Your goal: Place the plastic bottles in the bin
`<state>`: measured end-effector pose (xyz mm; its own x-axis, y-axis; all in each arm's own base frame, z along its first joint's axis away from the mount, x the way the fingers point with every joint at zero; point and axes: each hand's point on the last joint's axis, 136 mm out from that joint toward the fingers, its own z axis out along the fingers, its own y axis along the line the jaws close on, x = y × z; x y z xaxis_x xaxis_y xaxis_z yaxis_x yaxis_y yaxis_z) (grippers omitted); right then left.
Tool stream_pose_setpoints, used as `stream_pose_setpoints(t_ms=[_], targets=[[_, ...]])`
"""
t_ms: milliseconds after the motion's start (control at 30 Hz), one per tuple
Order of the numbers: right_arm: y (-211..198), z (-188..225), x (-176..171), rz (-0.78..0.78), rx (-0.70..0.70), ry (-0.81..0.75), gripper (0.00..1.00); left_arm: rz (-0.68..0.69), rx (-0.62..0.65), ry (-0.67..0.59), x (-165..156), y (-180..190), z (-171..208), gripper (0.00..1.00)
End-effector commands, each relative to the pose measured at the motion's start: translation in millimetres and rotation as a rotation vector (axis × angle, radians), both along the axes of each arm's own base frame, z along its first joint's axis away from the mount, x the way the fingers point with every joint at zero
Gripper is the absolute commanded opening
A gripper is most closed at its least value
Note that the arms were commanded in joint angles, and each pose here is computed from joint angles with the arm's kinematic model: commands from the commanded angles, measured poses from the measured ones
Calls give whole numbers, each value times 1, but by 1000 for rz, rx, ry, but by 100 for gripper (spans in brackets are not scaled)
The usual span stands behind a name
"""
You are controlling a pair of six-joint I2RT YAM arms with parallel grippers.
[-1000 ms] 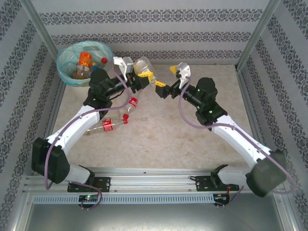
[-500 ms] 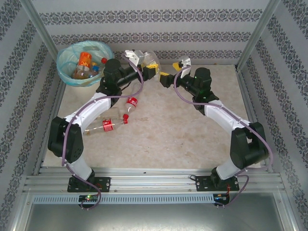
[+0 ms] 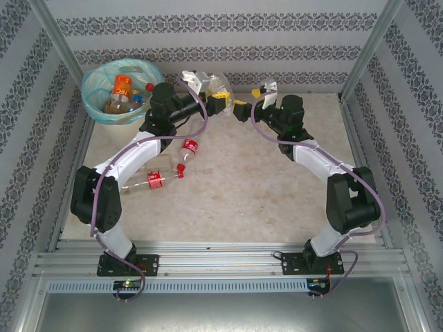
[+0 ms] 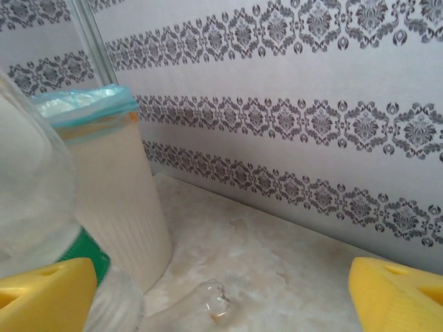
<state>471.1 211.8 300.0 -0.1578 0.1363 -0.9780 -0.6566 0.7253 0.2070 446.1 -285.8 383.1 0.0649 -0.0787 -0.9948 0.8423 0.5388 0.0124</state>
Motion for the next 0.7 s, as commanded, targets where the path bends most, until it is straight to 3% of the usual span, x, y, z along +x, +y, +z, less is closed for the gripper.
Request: stream_pose_setpoints(t_ms=[0,333,667], targets=[[-3,18,5,-12,26,-44,93,-42,-23,-52,-7,-6,20,0],[-5,25,-2,-14,33,-41,93,-48,-75,-98,-21,0,46,0],[-14,39,-18,-43,44,-58,92,21,-146,-208,-55,27,108,0]])
